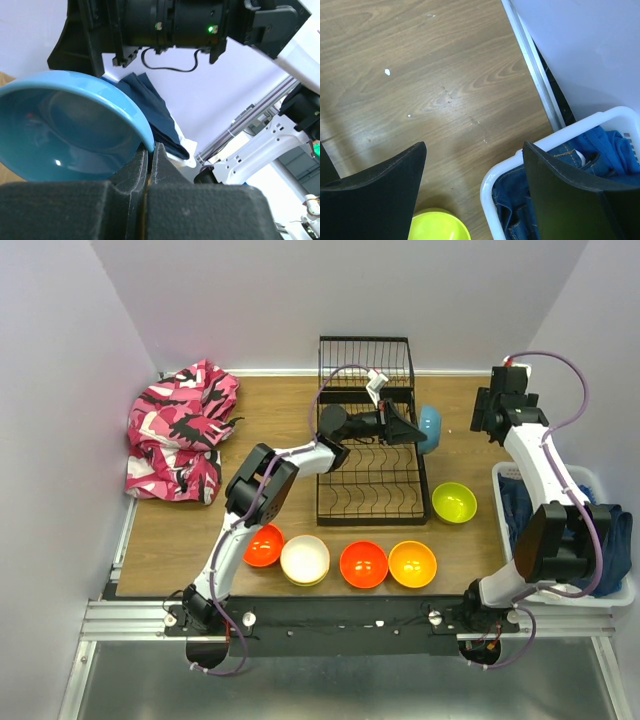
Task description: Load the bowls into the dish rack
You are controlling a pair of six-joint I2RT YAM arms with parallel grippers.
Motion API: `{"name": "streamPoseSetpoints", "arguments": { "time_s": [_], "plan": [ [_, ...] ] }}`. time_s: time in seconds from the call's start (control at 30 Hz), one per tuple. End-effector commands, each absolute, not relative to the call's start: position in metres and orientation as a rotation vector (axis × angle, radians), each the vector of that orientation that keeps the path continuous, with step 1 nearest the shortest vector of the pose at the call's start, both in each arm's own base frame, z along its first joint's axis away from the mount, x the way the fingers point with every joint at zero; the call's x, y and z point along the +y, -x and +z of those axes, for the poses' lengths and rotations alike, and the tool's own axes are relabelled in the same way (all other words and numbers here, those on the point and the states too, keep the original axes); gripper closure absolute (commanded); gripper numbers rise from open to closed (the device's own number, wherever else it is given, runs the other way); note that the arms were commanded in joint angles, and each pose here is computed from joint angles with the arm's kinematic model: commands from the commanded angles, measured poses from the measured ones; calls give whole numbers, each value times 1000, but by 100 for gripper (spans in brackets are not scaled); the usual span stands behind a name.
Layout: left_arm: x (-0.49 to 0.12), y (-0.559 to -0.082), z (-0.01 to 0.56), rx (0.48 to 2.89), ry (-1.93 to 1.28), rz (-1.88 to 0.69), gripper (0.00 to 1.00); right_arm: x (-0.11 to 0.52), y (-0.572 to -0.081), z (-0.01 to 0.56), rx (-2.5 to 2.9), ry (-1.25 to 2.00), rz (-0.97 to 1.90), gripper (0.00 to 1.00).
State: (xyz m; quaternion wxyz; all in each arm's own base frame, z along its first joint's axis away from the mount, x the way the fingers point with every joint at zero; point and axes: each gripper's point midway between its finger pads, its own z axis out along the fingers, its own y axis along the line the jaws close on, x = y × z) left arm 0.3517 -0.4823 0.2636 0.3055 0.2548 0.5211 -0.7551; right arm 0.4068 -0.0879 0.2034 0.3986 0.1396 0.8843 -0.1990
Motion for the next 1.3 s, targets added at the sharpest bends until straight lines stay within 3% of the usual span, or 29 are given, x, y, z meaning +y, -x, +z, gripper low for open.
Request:
{"name": "streamPoseSetpoints", "arguments": {
  "time_s": [0.0,0.7,1.27],
  "plan": [
    [-475,-347,262,1279,-706,-2015,100,-88,-408,194,2281,-337,-512,14],
    [-468,-378,198,1489,-425,-1952,100,-83,-411,171,2344,-310,-484,15],
    [-479,-391,134,1672,-452,-1873,100,-78,-412,160,2371,-296,-454,16]
  ]
}}
